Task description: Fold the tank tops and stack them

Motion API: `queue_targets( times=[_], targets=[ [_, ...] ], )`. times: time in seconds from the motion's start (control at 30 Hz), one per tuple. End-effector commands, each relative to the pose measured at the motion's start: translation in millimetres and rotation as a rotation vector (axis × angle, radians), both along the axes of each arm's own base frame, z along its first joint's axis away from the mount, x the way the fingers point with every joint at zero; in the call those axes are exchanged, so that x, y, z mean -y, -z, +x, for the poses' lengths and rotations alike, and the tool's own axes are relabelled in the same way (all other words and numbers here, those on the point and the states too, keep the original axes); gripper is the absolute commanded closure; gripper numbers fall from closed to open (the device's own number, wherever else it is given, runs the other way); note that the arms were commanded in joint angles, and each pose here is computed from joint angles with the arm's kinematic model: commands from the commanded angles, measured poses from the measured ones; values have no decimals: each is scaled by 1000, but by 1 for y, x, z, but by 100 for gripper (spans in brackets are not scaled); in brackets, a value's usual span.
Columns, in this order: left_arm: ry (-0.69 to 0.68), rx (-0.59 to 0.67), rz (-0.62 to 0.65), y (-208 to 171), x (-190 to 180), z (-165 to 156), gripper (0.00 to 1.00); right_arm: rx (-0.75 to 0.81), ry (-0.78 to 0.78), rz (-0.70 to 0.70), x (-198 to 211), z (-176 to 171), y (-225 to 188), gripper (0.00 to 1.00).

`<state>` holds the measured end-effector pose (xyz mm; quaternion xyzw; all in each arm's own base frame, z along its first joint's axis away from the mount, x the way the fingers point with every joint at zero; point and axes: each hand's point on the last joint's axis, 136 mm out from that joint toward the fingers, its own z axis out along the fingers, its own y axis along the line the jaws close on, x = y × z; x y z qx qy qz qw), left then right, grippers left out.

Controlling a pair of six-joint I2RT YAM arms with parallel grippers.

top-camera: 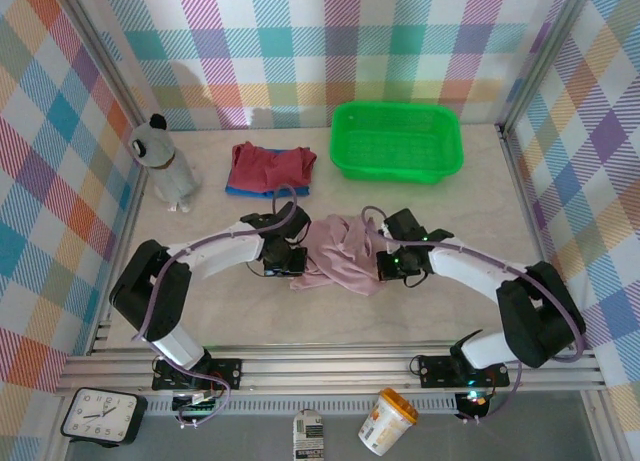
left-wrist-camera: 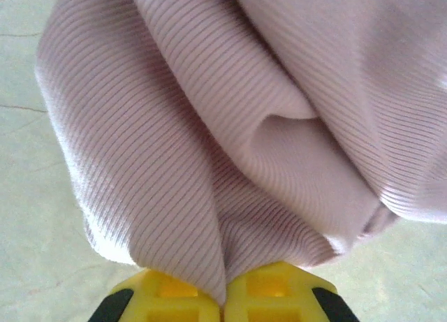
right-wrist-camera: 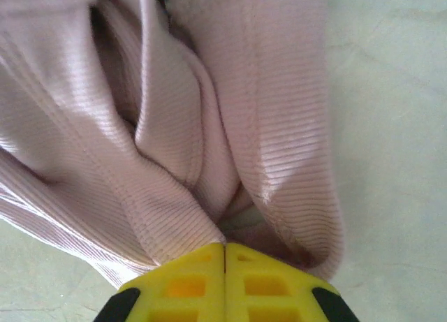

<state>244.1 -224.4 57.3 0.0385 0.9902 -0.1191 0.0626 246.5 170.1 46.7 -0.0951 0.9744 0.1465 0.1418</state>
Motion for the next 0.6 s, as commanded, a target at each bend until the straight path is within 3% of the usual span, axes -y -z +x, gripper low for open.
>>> queue_targets(
  times=[0.0,0.27,0.57],
  targets=[
    [80,10,-72,-52,17,-15,97,112,49,50,12,27,-46,100],
    [207,99,-281,-176,60,-33,98,455,141,81,62,72,-183,100],
    [407,159,-562,-275,129,-78,98,779,216,2,111,79,-309,100]
  ],
)
